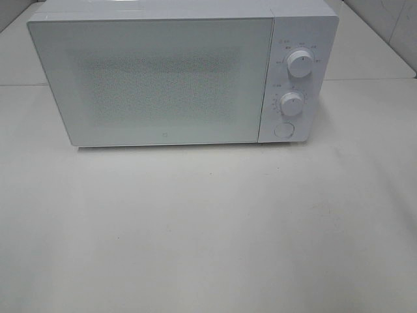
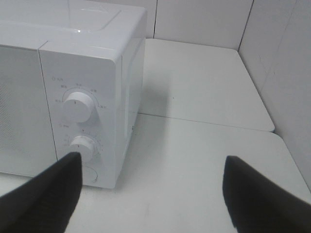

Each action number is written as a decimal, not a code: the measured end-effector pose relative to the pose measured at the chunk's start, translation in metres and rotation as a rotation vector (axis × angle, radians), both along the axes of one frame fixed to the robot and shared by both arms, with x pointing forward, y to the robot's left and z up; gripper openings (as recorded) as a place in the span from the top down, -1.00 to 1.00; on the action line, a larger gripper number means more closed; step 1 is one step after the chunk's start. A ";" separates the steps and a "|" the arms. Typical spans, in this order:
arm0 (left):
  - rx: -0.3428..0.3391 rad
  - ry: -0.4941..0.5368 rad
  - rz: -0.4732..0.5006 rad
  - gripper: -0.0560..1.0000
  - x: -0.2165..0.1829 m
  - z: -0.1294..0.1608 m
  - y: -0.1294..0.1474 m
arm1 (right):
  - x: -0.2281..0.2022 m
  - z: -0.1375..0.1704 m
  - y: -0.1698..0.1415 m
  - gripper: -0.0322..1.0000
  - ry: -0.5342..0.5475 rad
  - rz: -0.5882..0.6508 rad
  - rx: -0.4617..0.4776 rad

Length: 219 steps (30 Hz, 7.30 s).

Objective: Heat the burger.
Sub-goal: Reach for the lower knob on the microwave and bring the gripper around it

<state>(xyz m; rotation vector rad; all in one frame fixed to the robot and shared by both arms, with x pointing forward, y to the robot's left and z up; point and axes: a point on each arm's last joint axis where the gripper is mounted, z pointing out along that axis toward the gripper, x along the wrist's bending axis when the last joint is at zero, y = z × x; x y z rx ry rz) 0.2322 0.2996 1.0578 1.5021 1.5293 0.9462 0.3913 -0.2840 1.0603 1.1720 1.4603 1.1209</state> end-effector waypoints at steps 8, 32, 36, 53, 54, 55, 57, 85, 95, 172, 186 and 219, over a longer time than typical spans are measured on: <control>0.000 0.000 0.000 -0.98 0.000 0.000 0.000 | 0.029 -0.010 0.006 -0.54 -0.036 0.040 0.017; 0.000 0.000 0.000 -0.98 0.000 0.000 0.000 | 0.087 -0.059 0.023 -0.54 -0.083 0.044 0.045; 0.000 0.000 0.000 -0.98 0.000 0.000 0.000 | 0.093 -0.073 0.041 -0.54 -0.105 0.033 0.006; 0.000 0.000 0.000 -0.98 0.000 0.000 0.000 | 0.092 -0.130 0.091 -0.54 -0.057 -0.059 0.005; 0.000 0.000 0.000 -0.98 0.000 0.000 0.000 | 0.094 -0.134 0.095 -0.54 -0.047 -0.062 0.001; 0.000 0.000 0.000 -0.98 0.000 0.000 0.000 | 0.094 -0.134 0.095 -0.54 -0.047 -0.062 0.001; 0.000 0.000 0.000 -0.98 0.000 0.000 0.000 | 0.099 -0.142 0.100 -0.54 -0.034 -0.061 -0.008; 0.000 0.000 0.000 -0.98 0.000 0.000 0.000 | 0.156 -0.171 0.129 -0.54 -0.045 -0.151 0.035; 0.001 0.000 0.001 -0.98 0.000 0.000 0.000 | 0.166 -0.172 0.133 -0.53 -0.060 -0.152 0.060; 0.002 0.000 0.002 -0.98 0.000 0.000 0.000 | 0.166 -0.174 0.131 0.11 -0.038 -0.176 0.482; 0.002 0.000 0.002 -0.98 0.000 0.000 0.000 | 0.165 -0.174 0.131 0.11 0.010 -0.288 1.497; 0.002 0.000 0.002 -0.98 0.000 0.000 0.000 | 0.165 -0.175 0.129 0.11 0.022 -0.333 1.865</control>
